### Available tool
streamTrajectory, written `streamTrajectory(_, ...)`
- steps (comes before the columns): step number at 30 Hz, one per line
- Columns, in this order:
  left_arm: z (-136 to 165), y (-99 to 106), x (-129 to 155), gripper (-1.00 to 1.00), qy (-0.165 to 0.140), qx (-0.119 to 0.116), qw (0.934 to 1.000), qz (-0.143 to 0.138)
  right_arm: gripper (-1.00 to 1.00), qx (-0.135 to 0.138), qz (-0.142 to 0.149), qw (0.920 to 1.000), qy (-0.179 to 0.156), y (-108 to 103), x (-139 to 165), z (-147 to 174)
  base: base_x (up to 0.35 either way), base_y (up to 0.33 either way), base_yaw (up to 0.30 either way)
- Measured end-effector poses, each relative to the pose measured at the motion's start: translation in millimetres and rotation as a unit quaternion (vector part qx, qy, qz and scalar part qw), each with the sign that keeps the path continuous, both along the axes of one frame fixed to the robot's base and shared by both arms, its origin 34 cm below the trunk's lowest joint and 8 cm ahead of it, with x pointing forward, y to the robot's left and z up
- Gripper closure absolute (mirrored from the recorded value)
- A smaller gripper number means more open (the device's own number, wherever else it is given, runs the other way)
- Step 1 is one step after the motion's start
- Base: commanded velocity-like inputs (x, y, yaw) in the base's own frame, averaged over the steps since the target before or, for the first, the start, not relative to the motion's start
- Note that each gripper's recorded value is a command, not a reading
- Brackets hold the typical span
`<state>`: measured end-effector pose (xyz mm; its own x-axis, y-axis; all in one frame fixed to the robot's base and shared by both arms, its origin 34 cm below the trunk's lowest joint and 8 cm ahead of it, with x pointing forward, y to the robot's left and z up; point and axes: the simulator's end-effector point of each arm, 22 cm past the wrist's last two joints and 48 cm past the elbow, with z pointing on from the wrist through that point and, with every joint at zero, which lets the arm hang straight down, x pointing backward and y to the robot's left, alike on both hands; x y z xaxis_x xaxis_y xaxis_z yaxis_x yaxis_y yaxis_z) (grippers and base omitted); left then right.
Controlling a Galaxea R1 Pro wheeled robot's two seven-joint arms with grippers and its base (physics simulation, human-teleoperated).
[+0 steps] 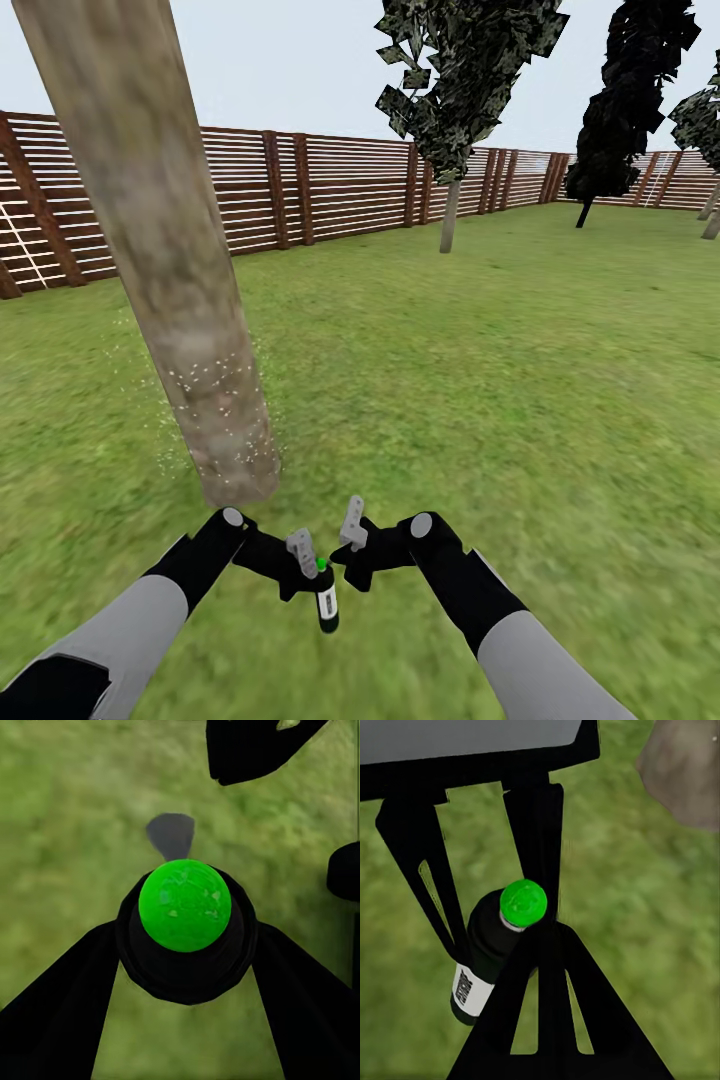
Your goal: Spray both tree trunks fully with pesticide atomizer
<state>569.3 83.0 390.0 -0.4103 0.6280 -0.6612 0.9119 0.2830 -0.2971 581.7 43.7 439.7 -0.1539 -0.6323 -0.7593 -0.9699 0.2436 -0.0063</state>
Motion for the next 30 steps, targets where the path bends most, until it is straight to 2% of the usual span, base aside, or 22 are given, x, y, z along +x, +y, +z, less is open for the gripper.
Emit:
streamTrajectory(3,5.5,-1.9,-1.5,1.0,0.005,-0.009,0.9999,-0.008,1.0,0.0,0.0,1.0,0.0,0.0,-0.1,-0.1,0.0,0.0,0.0)
streamTrajectory(5,7.9,-3.1,-0.1,1.0,-0.003,-0.014,0.9998,-0.013,1.0,0.0,0.0,1.0,0.0,0.0,0.0,0.0,0.0,0.0,0.0)
streamTrajectory(11,10.8,-4.7,2.7,1.0,-0.008,-0.017,0.9997,-0.015,1.0,0.0,0.0,1.0,0.0,0.0,-0.2,-0.1,0.0,0.0,0.0)
streamTrajectory(15,18.4,-10.7,5.9,1.0,-0.008,-0.039,0.9992,-0.005,1.0,0.0,0.0,1.0,0.0,0.0,0.0,0.0,0.0,0.0,0.0)
streamTrajectory(19,15.5,-1.9,6.0,1.0,-0.007,-0.032,0.9994,-0.003,1.0,0.0,0.0,1.0,0.0,0.0,0.1,0.1,0.0,0.0,0.0)
streamTrajectory(20,14.3,2.6,6.5,1.0,-0.007,-0.028,0.9996,-0.002,1.0,0.0,0.0,1.0,0.0,0.0,0.0,-0.1,0.0,0.0,0.0)
streamTrajectory(25,0.3,62.3,9.2,1.0,-0.002,0.014,0.9997,0.02,1.0,0.0,0.0,1.0,0.0,0.1,-0.1,-0.1,0.0,0.0,0.0)
streamTrajectory(28,-19.6,98.4,-1.0,1.0,0.0,0.082,0.9966,-0.005,1.0,-0.001,0.0,1.0,0.0,-0.1,-0.1,-0.3,0.0,0.0,0.0)
streamTrajectory(29,-21.9,105.1,-1.7,1.0,0.0,0.093,0.9957,-0.009,1.0,-0.001,0.0,1.0,0.0,-0.2,-0.3,-0.5,0.0,0.0,0.0)
streamTrajectory(30,-23.7,115.1,-1.8,1.0,0.0,0.103,0.9947,-0.008,-1.0,-0.001,0.0,1.0,0.001,-0.2,-0.4,-0.8,0.0,0.0,0.0)
